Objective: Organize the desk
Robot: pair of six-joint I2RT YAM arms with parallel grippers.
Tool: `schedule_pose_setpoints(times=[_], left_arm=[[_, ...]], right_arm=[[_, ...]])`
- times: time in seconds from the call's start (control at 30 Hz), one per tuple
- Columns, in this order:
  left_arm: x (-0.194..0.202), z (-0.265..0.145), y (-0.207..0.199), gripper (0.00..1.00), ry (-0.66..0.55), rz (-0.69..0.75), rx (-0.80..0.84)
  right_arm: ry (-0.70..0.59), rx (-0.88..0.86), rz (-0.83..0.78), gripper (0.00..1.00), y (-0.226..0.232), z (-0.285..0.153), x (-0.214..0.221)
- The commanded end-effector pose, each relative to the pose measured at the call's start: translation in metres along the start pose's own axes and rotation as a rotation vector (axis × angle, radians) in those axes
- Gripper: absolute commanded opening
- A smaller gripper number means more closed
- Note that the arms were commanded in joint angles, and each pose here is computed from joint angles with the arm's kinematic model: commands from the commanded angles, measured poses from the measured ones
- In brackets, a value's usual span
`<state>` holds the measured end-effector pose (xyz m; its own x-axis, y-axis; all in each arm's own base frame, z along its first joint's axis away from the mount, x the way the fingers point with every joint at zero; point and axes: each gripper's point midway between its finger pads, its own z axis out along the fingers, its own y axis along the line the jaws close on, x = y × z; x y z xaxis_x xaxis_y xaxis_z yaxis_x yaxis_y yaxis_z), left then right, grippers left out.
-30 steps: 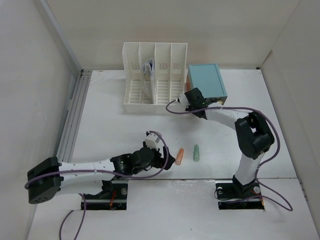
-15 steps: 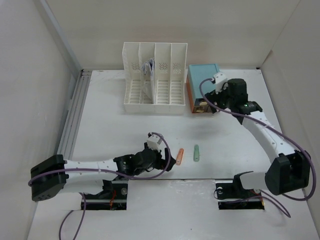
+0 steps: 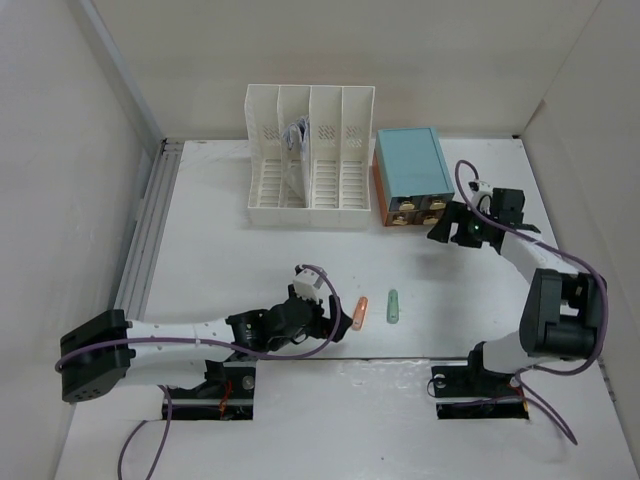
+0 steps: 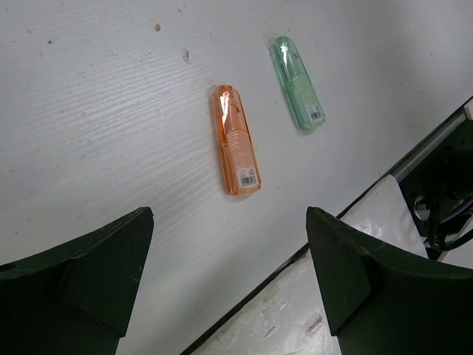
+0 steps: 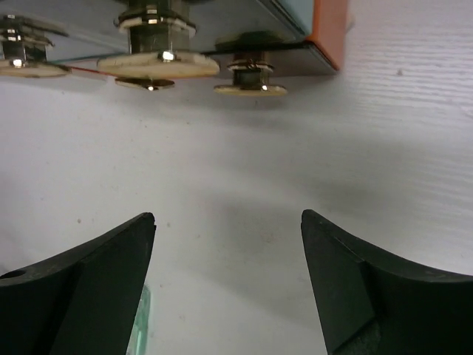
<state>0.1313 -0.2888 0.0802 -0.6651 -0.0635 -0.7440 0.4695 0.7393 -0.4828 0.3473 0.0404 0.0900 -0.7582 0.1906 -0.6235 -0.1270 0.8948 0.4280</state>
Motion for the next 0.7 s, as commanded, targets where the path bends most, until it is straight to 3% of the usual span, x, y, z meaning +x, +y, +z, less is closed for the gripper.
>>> schedule_pose_setpoints(times=[0.0,0.23,0.5,0.67], left_arm=[[-0.01,-0.003,-0.005,0.82,-0.036,-0.011,0.011],[-0.009,0.0,-0.005,0.82,-0.028,-0.006,0.003],[-0.014,0.001,-0.011,0.82,-0.036,-0.011,0.011],[-0.013,-0.001,-0.01,0.82,-0.031,-0.008,0.006]], right_arm=[[-0.049,-0.152,0.05,0.85,0.019,0.017,-0.016],[-0.056,-0.241,0.172,0.82,0.014,0.052,-0.028],[-0.236,-0.284,0.183,0.81,0.011,0.054,-0.06],[-0.248,-0.272,0.237,0.8,0.004,0.062,-0.059]])
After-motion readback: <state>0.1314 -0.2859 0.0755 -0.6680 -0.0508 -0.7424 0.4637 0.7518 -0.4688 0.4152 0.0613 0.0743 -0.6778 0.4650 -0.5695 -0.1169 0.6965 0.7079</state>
